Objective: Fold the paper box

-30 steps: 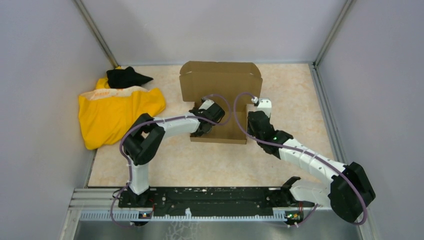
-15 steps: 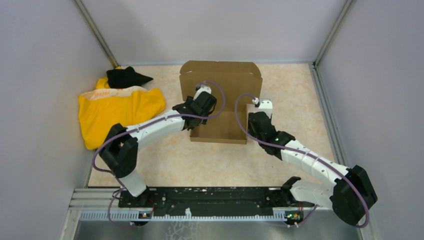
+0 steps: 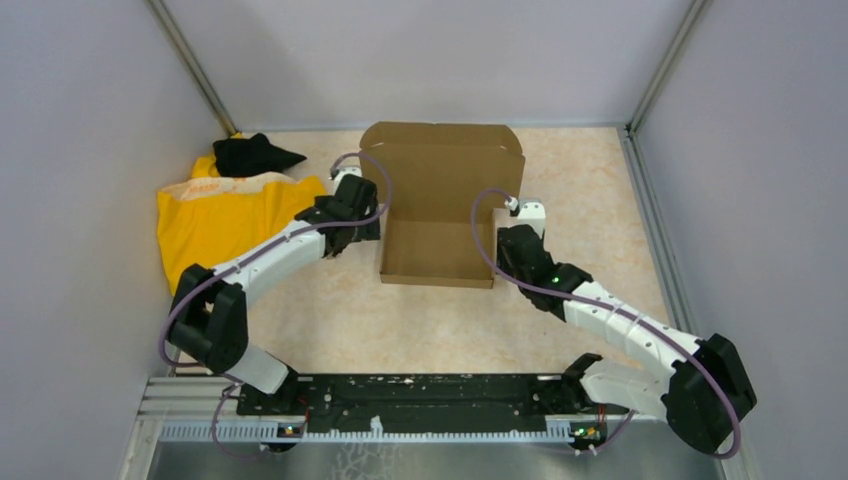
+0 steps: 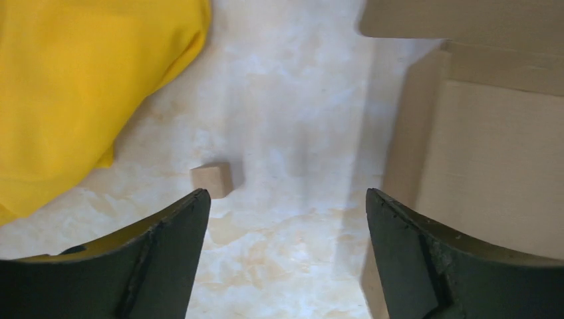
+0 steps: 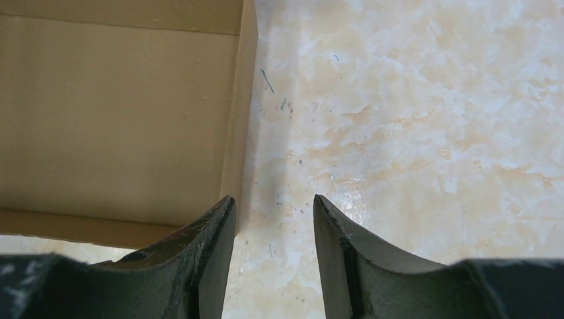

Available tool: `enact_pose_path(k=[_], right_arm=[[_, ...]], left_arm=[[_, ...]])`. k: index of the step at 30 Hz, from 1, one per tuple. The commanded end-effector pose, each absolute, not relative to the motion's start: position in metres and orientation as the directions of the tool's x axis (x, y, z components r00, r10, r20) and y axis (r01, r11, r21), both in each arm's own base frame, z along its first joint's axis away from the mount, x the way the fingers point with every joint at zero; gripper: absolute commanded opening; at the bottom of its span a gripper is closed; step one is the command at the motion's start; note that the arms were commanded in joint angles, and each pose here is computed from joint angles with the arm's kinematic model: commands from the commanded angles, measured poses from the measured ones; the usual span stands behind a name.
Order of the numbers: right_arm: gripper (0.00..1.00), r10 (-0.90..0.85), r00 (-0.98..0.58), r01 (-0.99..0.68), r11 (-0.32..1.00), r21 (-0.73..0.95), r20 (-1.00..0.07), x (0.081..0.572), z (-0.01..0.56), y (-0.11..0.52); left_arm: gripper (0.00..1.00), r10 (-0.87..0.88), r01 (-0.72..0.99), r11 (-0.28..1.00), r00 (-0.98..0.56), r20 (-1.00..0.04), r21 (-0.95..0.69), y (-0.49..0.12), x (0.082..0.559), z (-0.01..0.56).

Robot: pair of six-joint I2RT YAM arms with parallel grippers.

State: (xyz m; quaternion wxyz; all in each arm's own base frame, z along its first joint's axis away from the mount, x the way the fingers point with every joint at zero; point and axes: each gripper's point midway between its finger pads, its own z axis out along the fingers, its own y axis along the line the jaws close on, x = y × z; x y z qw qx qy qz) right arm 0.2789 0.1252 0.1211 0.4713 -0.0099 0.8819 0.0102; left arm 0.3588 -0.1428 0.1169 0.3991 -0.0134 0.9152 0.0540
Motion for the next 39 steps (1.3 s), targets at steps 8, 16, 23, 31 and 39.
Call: enact_pose_path(k=[8,16,23,31,39], right_arm=[[0.47,0.026,-0.519,-0.050,0.997,0.061,-0.854,0.282,0.145,0.131],[0.47,0.037,-0.528,-0.052,0.996,0.076,-0.848,0.276,0.141,0.130],[0.47,0.055,-0.535,-0.056,0.993,0.101,-0.843,0.272,0.139,0.132],[0.47,0.064,-0.536,-0.057,0.992,0.111,-0.842,0.269,0.140,0.131],[0.46,0.064,-0.540,-0.058,0.992,0.113,-0.839,0.268,0.138,0.131]], left_arm=[[0.99,-0.200,-0.257,0.966,-0.667,-0.717,-0.031,-0.094,0.354,0.094],[0.99,-0.246,-0.302,0.952,-0.689,-0.681,-0.037,-0.075,0.345,0.059],[0.99,-0.217,-0.276,0.961,-0.701,-0.680,-0.022,-0.075,0.350,0.044],[0.87,-0.196,-0.268,0.963,-0.706,-0.681,0.000,-0.075,0.356,0.038],[0.62,-0.186,-0.263,0.965,-0.701,-0.689,0.006,-0.074,0.358,0.041]])
